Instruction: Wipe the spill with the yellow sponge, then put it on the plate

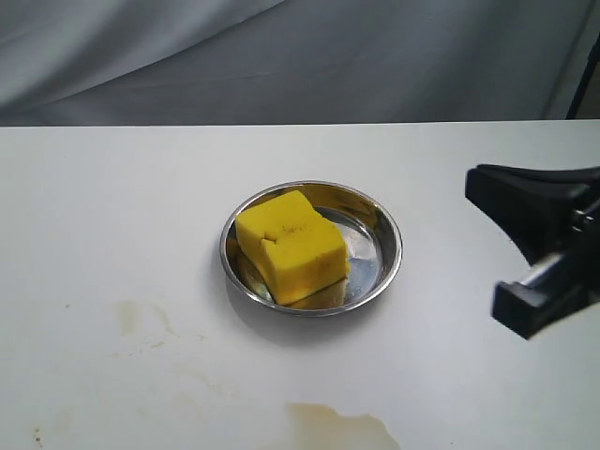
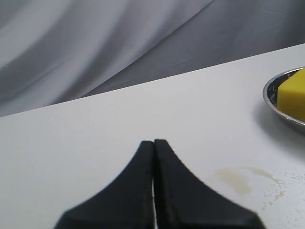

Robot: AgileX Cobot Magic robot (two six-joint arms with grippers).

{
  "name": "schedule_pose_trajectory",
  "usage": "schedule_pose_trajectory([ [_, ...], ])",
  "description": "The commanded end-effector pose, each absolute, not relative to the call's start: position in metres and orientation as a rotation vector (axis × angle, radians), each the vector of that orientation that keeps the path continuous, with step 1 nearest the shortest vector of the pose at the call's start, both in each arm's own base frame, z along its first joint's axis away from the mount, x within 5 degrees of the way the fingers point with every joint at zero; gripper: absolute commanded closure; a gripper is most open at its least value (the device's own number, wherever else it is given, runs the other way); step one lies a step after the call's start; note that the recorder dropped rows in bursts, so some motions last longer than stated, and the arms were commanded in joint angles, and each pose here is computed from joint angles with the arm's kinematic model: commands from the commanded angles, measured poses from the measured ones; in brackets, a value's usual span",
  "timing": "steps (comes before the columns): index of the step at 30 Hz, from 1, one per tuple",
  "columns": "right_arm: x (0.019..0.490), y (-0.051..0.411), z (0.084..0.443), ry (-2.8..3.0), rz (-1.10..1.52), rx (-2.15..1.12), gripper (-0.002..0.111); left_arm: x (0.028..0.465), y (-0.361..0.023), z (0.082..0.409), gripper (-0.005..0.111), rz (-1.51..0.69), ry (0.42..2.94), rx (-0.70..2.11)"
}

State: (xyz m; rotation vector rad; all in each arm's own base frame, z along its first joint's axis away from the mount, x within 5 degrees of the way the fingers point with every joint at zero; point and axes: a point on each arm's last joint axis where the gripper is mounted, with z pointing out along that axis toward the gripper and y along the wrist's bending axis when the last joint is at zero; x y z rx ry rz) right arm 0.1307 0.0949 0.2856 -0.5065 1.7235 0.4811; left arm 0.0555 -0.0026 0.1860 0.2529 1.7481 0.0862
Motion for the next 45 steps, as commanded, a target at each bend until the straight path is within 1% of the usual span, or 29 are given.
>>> schedule_pose_trajectory([
  [1,0.107,0.08,0.288,1.731,0.562,-0.454,0.108,0.055,-0.003,0.19,0.107,0.075,1.726,0.25],
  [8,0.087,0.065,0.306,1.584,0.592,-0.419,0.108,0.055,-0.003,0.19,0.107,0.075,1.726,0.25],
  [15,0.077,0.058,0.309,1.52,0.484,-0.531,0.108,0.055,-0.003,0.19,0.107,0.075,1.726,0.25],
  [19,0.078,0.058,0.292,1.568,0.435,-0.586,0.108,0.055,-0.003,0.19,0.107,0.075,1.726,0.25],
  [23,0.076,0.055,0.264,1.64,0.456,-0.551,0.108,0.055,-0.003,0.19,0.107,0.075,1.726,0.25],
  [26,0.074,0.054,0.251,1.628,0.463,-0.537,0.108,0.055,-0.003,0.19,0.107,0.075,1.726,0.25],
  [43,0.06,0.043,0.2,1.595,0.391,-0.606,0.108,0.055,-0.003,0.19,0.107,0.075,1.726,0.25],
  [45,0.057,0.041,0.204,1.546,0.398,-0.59,0.108,0.055,-0.003,0.19,0.107,0.075,1.726,0.25],
])
